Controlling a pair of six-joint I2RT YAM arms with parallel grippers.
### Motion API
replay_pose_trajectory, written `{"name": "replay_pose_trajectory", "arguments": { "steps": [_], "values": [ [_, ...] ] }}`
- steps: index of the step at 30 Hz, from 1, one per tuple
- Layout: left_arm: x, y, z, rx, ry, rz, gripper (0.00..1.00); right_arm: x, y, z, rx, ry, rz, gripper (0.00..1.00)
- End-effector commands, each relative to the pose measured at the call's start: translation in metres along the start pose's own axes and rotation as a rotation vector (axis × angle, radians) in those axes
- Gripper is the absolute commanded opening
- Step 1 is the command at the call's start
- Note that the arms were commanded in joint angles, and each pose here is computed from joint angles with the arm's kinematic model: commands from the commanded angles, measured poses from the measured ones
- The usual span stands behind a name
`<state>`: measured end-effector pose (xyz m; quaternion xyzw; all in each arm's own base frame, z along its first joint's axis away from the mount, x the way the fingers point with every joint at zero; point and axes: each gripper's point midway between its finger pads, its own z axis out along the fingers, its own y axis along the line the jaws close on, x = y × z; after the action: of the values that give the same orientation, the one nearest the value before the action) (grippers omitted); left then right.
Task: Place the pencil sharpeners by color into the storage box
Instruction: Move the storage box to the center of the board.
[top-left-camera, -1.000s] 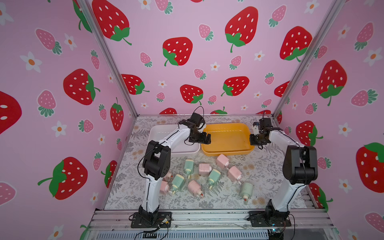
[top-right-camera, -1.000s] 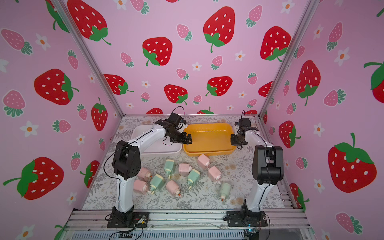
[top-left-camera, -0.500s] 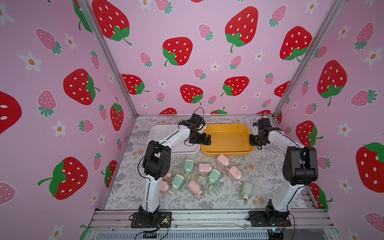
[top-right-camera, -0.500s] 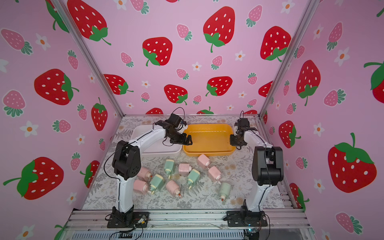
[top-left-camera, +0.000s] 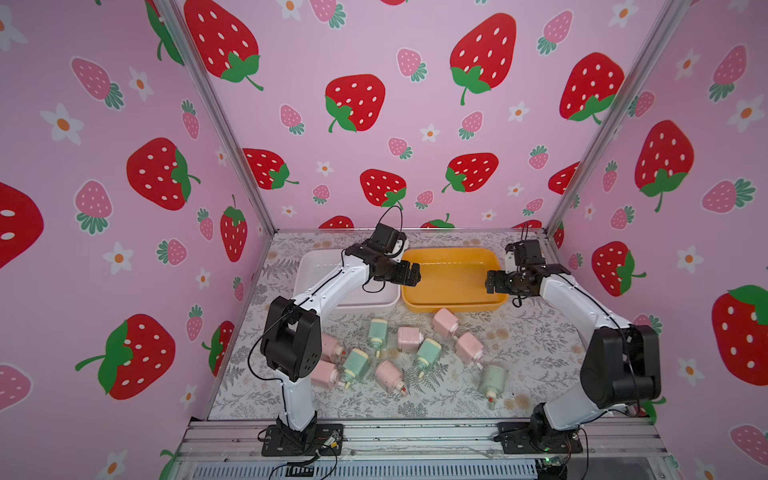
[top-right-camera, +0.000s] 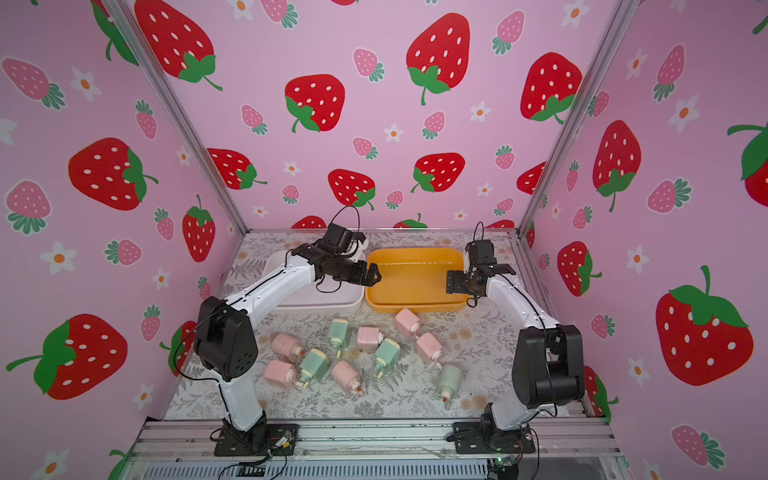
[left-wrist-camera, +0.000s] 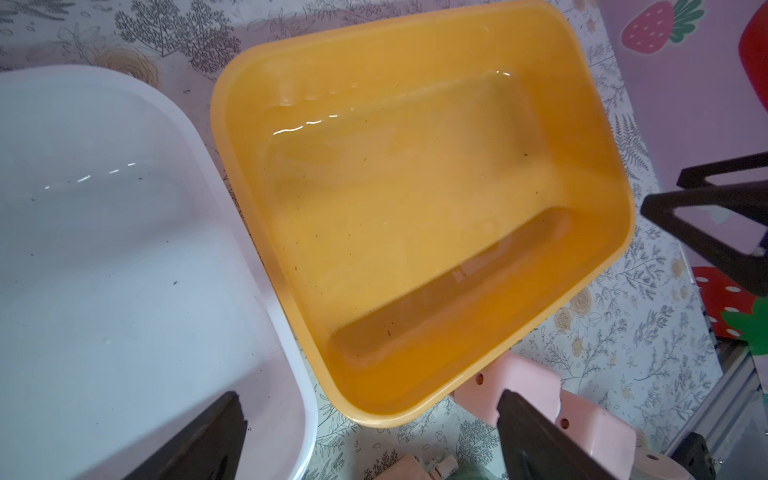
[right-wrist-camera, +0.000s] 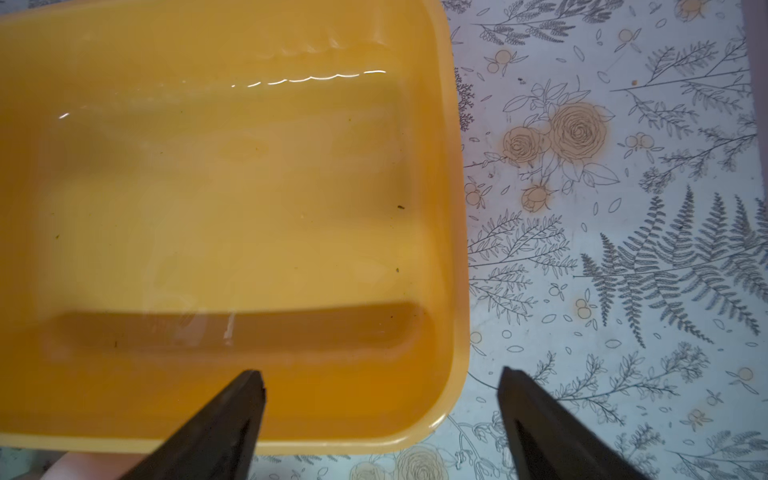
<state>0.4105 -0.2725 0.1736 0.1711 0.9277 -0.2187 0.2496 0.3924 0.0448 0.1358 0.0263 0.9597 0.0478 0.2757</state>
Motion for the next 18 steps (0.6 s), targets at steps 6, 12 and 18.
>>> {"name": "replay_pose_trajectory", "arguments": {
  "steps": [6,12,18],
  "values": [
    [0.013,-0.019,-0.021,0.019,-0.048,0.075,1.0,0.037,0.043,-0.035,-0.118,-0.024,0.029,1.0],
    [0.032,-0.035,-0.025,0.055,-0.064,0.117,1.0,0.063,0.065,-0.057,-0.225,-0.016,0.029,1.0],
    [0.062,-0.047,-0.034,0.046,-0.033,0.259,1.0,0.1,0.084,-0.072,-0.316,0.046,0.027,0.98]
  ]
}}
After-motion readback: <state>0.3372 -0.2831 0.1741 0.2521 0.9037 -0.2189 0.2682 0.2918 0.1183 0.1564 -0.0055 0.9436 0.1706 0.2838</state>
